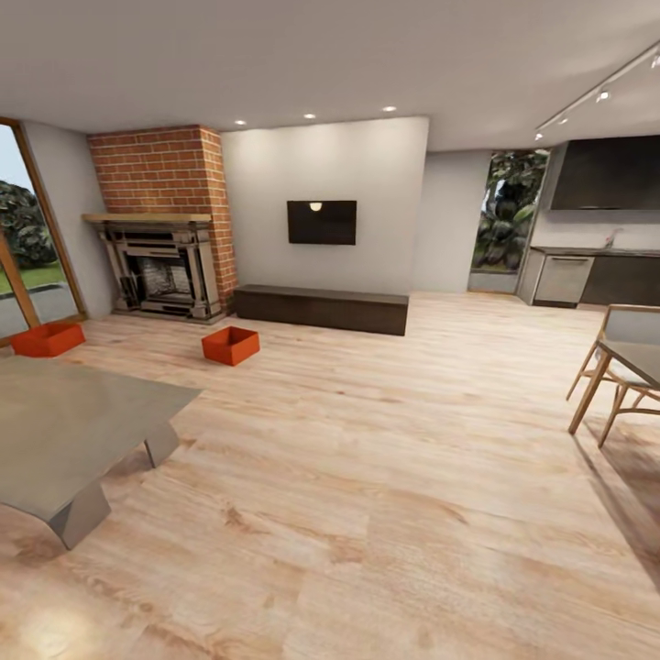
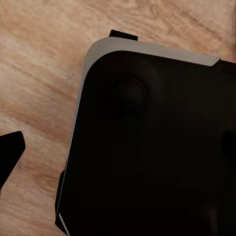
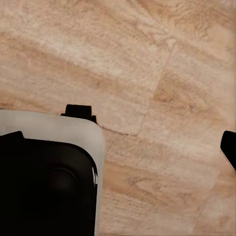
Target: Move the two storage containers from the living room to the garage. In the garage, place one container on the floor and stack the other container on top of it (either order is fine).
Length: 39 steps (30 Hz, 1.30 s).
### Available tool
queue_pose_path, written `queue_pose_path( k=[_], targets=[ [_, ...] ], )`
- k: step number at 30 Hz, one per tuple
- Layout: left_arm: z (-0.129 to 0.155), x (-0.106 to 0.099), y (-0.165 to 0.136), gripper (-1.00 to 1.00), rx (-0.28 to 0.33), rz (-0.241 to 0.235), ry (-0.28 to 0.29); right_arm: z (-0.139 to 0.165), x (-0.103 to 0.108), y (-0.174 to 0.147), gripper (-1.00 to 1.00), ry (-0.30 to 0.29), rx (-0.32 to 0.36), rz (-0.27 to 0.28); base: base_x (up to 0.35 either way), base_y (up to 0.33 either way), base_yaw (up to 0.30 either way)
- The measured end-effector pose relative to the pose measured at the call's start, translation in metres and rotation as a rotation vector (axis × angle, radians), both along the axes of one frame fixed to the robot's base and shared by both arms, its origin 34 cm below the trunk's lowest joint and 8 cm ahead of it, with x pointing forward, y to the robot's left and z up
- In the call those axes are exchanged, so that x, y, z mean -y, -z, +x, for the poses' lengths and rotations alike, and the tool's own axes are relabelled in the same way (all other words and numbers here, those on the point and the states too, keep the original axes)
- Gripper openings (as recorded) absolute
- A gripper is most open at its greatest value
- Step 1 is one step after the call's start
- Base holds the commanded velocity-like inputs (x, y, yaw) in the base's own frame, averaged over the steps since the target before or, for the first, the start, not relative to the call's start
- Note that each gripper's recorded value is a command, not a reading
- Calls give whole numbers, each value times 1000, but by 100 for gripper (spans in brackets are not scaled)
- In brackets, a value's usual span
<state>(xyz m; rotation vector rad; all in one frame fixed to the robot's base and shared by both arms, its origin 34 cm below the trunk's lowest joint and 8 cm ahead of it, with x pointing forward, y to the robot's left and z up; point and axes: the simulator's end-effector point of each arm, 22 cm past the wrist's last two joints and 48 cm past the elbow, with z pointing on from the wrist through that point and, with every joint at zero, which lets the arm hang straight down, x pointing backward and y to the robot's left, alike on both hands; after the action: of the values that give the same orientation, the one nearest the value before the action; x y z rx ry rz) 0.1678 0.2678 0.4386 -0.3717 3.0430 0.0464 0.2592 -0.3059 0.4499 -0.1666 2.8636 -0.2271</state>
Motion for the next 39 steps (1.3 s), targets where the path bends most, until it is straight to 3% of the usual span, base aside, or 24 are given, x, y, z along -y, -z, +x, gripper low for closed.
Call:
queue_pose_path(
  k=[39],
  targets=[
    [0, 0, 0, 100, 0, 0, 0, 0, 0, 0, 100, 0, 0, 0, 322, 0, 0]
  ],
)
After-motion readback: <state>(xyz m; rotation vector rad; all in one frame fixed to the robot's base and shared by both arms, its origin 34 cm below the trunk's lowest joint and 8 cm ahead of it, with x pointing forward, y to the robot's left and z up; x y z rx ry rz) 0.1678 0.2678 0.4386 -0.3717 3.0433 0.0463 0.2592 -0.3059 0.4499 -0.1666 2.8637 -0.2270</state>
